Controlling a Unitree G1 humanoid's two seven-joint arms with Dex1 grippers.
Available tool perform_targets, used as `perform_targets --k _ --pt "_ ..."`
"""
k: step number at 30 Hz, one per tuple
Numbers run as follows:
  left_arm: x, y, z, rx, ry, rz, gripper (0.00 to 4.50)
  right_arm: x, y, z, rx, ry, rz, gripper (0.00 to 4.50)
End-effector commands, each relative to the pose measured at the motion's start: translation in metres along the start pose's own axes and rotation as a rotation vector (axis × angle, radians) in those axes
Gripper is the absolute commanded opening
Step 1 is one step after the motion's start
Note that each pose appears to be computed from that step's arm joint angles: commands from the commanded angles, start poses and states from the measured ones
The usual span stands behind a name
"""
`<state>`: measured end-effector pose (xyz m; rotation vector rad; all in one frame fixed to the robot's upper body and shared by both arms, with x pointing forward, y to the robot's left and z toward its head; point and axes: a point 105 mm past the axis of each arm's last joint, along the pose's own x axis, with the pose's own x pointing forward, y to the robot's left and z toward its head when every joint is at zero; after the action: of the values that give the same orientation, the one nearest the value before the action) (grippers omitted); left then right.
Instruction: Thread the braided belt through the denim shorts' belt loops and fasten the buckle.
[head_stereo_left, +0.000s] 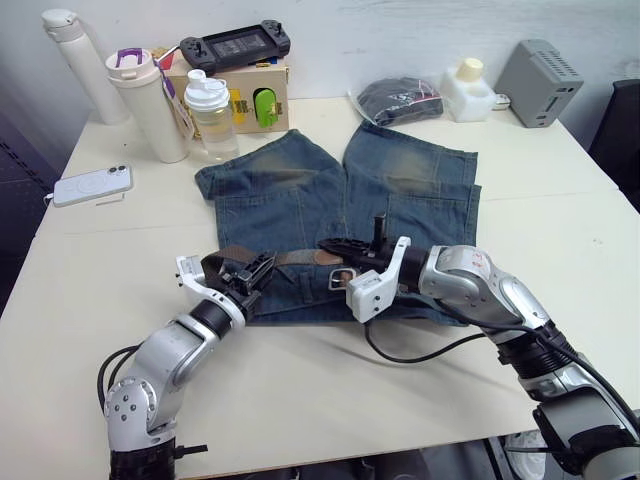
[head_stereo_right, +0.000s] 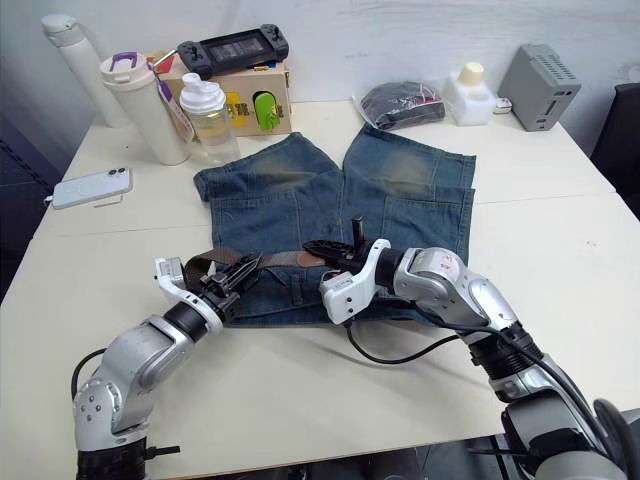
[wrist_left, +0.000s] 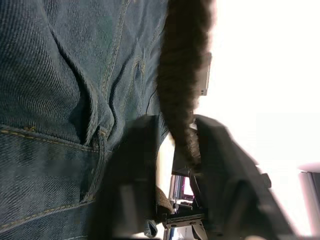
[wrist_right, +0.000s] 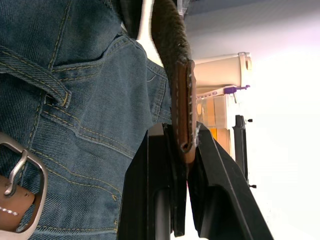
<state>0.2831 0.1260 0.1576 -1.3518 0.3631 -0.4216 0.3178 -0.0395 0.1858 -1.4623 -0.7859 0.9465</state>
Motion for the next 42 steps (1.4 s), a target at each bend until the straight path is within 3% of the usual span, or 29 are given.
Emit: perform_targets --k 1,7,12,16,17,23,34,42 --pt "-0.002 -0.012 0.003 0.005 -0.011 -0.061 0.03 -0.005 -0.015 0.006 -0.024 -0.014 -0.049 0.00" --pt "-0.002 -0.021 0.003 0.008 -0.003 -0.142 0.03 -0.005 -0.010 0.003 0.049 0.013 -0.028 0.00" --pt "-0.003 -0.025 0.006 0.002 -0.016 -0.182 0.00 -0.007 -0.008 -0.001 0.209 0.034 -0.028 2.16" --pt "-0.021 -0.015 0.030 0.063 -0.091 -0.139 0.00 -0.028 0.003 -0.028 0.634 0.173 -0.018 4.17" --pt "-0.025 -0.012 0.033 0.078 -0.101 -0.124 0.00 -0.035 0.003 -0.029 0.736 0.174 -0.015 4.44" --pt "-0.038 0.015 0.041 0.151 -0.157 -0.017 0.00 -0.072 0.007 -0.018 1.169 0.117 0.060 4.44" --pt "-0.020 0.032 0.021 0.199 -0.126 0.042 0.00 -0.077 -0.006 -0.014 1.260 0.126 -0.009 4.44" --pt "-0.008 0.037 0.019 0.205 -0.153 0.067 0.00 -0.086 0.004 0.002 1.362 0.121 0.061 4.44"
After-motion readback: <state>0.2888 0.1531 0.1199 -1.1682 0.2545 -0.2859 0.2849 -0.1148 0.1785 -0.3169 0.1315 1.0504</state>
